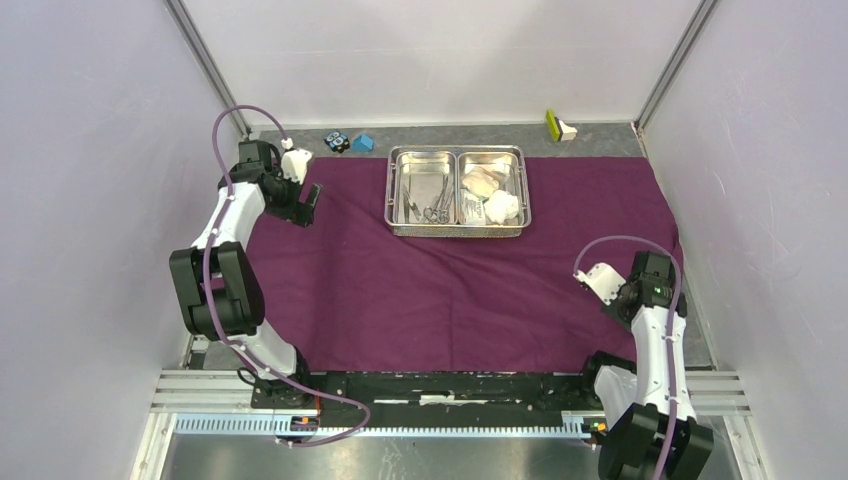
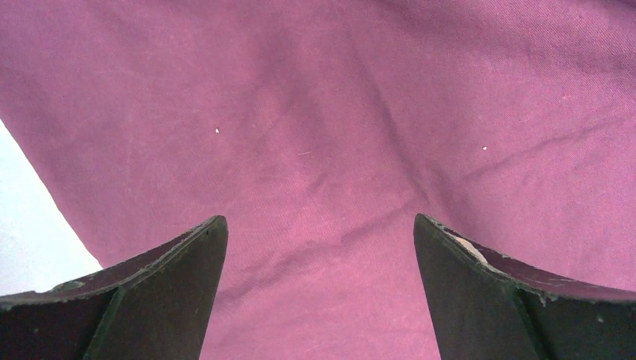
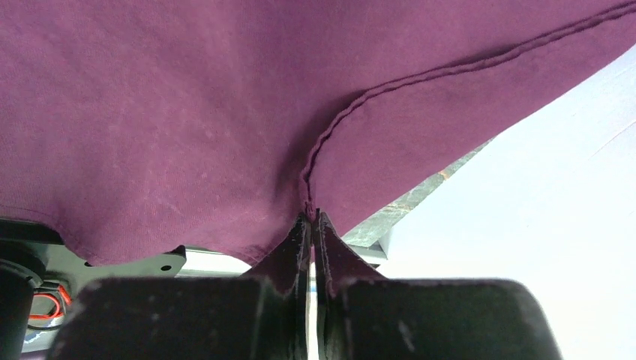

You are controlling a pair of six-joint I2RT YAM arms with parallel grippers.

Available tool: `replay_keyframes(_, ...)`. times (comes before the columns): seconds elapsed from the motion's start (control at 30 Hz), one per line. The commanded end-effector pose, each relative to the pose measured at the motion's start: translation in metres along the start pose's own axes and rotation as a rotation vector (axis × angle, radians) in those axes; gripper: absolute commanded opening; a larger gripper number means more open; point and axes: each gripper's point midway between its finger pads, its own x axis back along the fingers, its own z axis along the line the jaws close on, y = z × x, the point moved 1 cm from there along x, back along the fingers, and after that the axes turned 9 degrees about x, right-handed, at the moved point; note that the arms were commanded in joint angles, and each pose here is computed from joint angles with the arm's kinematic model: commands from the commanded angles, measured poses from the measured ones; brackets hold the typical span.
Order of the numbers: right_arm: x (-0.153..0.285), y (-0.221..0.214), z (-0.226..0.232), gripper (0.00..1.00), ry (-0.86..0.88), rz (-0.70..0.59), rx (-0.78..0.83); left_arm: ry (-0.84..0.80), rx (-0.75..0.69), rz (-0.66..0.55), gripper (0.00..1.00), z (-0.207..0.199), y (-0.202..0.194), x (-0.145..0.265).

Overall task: Open and lay out the surgical kit
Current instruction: Open the surgical kit at the center of the board.

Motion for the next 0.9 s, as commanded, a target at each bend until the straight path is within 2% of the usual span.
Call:
replay_keyframes(0.0,0.002,-0.009,-0.012,0.00,-0.057,0.044,-0.017,0.033,-0.047,-0.072,1.00,0.005,0.018,0.015)
replay_keyframes(0.27,0.027,-0.051,-0.041,0.00,-0.254,0.217,-0.192,0.009,-0.058,-0.114,1.00,0.001,0.030,0.022)
replay_keyframes(0.6,0.049,-0.112,-0.050,0.02,-0.361,0.461,-0.330,-0.014,-0.102,-0.155,1.00,-0.008,0.030,0.036)
replay_keyframes(0.7,0.051,-0.126,-0.044,0.06,-0.359,0.514,-0.357,-0.015,-0.113,-0.169,1.00,-0.010,0.030,0.040)
replay_keyframes(0.87,0.049,-0.139,-0.029,0.23,-0.341,0.577,-0.373,-0.024,-0.126,-0.182,1.00,-0.013,0.028,0.043)
